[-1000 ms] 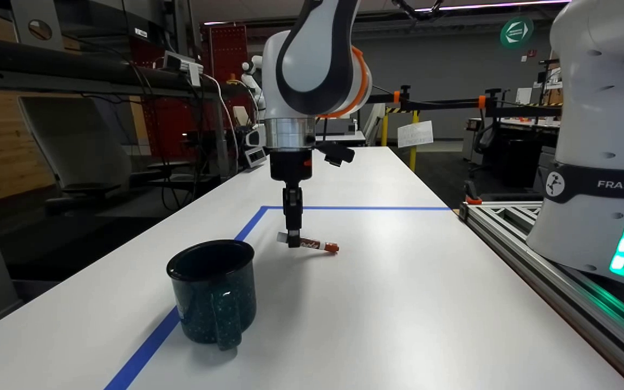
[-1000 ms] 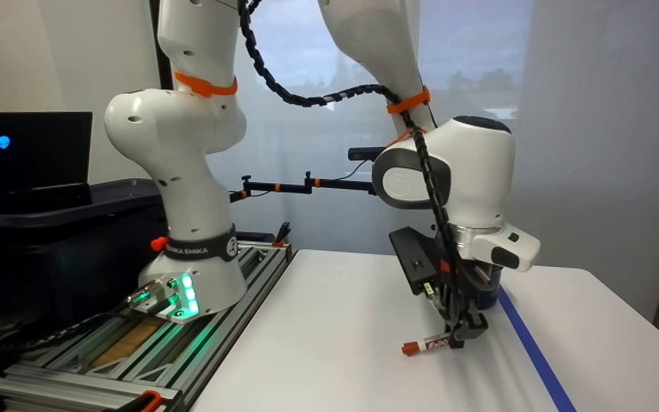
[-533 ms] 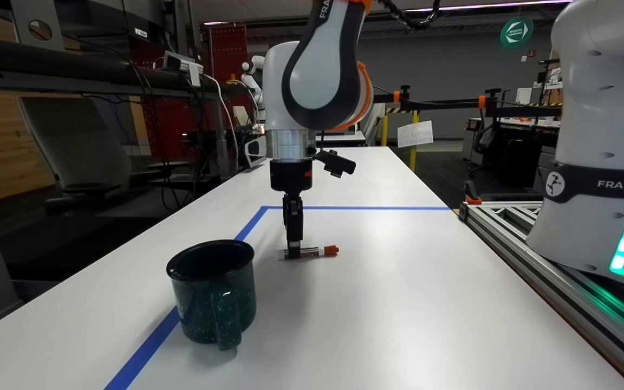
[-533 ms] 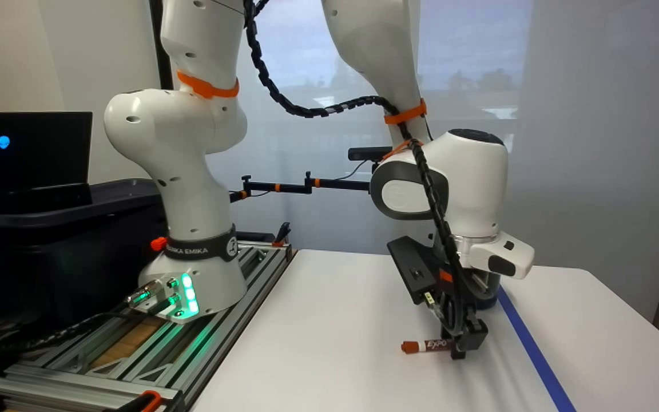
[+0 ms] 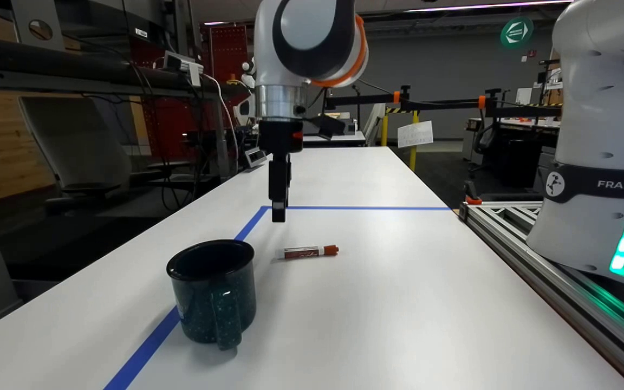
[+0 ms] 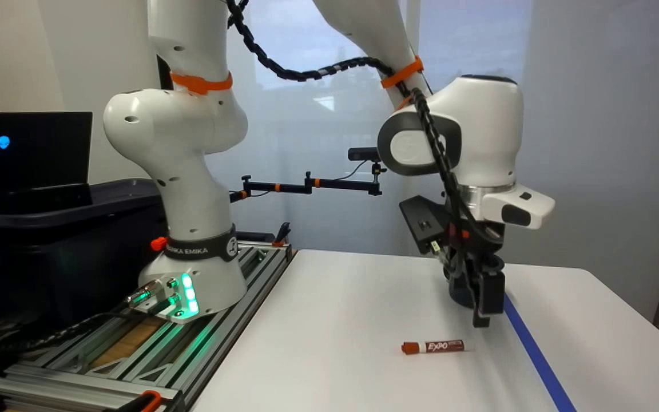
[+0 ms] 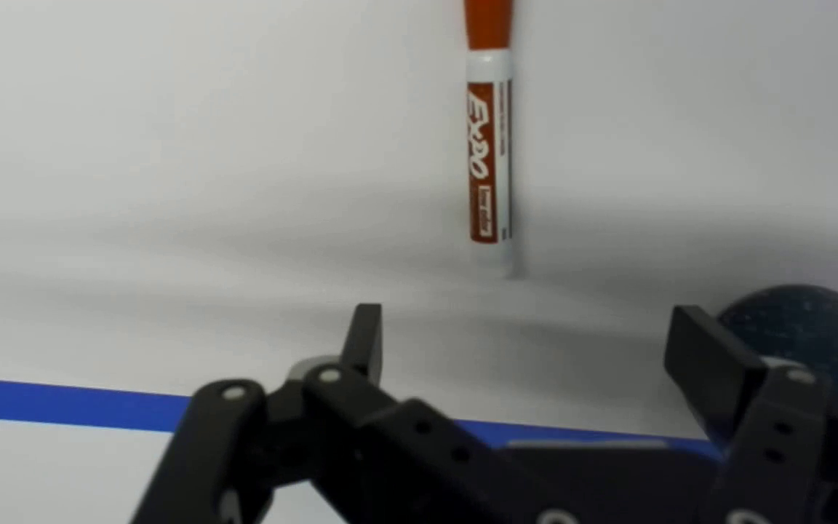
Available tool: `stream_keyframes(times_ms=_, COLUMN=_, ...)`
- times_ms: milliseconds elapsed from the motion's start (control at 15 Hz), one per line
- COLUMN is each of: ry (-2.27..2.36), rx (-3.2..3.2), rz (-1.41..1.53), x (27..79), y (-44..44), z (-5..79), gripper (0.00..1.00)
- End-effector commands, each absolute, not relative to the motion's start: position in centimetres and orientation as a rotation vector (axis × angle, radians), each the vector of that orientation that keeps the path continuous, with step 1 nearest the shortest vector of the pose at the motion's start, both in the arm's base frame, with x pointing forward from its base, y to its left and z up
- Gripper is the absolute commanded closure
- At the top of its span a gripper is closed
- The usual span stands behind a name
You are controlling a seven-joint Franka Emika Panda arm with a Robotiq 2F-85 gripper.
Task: Remove the marker from the cup
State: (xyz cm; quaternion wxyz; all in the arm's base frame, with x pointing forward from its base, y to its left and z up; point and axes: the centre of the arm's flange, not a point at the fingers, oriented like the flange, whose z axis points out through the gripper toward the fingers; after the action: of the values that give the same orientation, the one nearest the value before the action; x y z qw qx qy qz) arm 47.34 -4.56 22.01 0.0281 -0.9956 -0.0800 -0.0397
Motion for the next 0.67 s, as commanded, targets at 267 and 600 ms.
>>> stream_keyframes(times_ms=267, ry=-0.007, rx=-3.103, rz=0.011, x=44.5, y=-2.6, z=34.8, gripper=0.00)
stream_keyframes(times_ms=600, ry=-0.036, rx=-3.195, rz=0.008, x=44.6, y=-2.8, z=36.1, gripper=0.00)
